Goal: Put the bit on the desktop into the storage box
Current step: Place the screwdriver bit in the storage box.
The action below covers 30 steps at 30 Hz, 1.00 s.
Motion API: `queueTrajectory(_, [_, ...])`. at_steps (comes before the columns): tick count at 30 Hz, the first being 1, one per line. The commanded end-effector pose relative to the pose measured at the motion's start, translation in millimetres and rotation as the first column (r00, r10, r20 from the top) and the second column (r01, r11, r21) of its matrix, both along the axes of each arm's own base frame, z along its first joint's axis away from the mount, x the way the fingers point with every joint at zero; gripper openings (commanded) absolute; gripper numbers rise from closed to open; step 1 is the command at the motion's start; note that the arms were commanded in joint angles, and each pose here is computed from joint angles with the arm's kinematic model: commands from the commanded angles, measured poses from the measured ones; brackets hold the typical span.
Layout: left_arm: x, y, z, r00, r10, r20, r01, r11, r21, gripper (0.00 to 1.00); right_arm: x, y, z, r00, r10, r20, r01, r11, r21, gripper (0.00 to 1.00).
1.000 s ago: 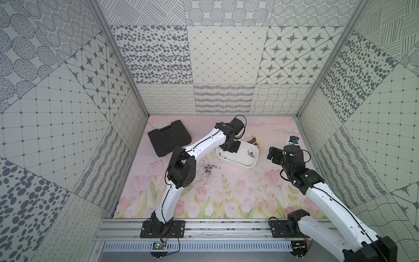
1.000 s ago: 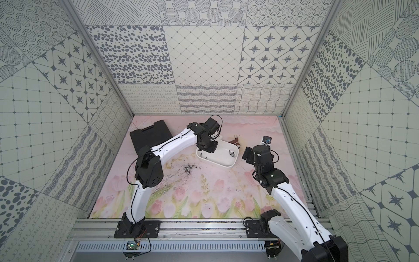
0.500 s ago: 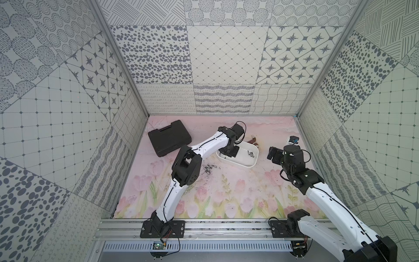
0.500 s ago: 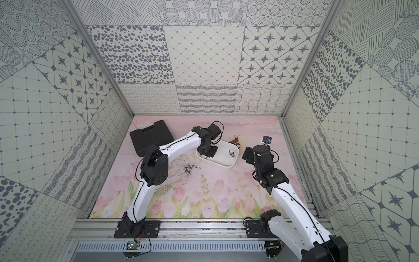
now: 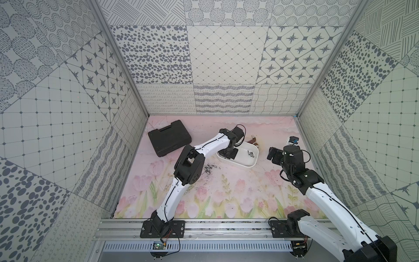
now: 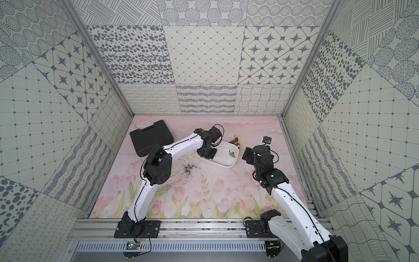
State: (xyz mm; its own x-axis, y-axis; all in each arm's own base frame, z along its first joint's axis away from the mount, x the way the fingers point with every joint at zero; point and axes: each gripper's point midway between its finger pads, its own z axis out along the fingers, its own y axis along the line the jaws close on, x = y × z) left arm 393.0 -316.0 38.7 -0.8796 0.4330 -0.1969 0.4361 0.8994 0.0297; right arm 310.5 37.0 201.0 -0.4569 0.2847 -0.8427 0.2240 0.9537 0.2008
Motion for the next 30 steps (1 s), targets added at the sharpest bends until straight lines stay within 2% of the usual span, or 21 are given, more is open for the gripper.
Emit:
queueTrajectory(1, [2.9, 4.1, -1.6, 1.0, 0.0, 0.014, 0.0, 1.0, 0.025, 0.1, 0.8, -2.4, 0.5, 1.0, -0.013, 0.017, 0.013, 1.0, 0.006, 0.97])
queueTrajectory(14, [2.7, 4.5, 1.2, 1.0, -0.002, 0.017, 0.001, 1.0, 0.025, 0.11, 0.8, -2.3, 0.2, 1.0, -0.013, 0.016, 0.013, 1.0, 0.007, 0.97])
queueTrajectory(22, [2.5, 5.1, 6.9, 1.0, -0.003, 0.023, 0.003, 1.0, 0.024, 0.25, 0.9, -2.3, 0.7, 1.0, -0.014, 0.018, 0.013, 1.0, 0.008, 0.97])
queueTrajectory(30, [1.6, 6.1, 28.8, 0.999, -0.004, 0.047, 0.003, 1.0, 0.006, 0.37, 1.6, -1.7, 3.3, 1.0, -0.01, 0.022, 0.01, 1.0, 0.008, 0.97])
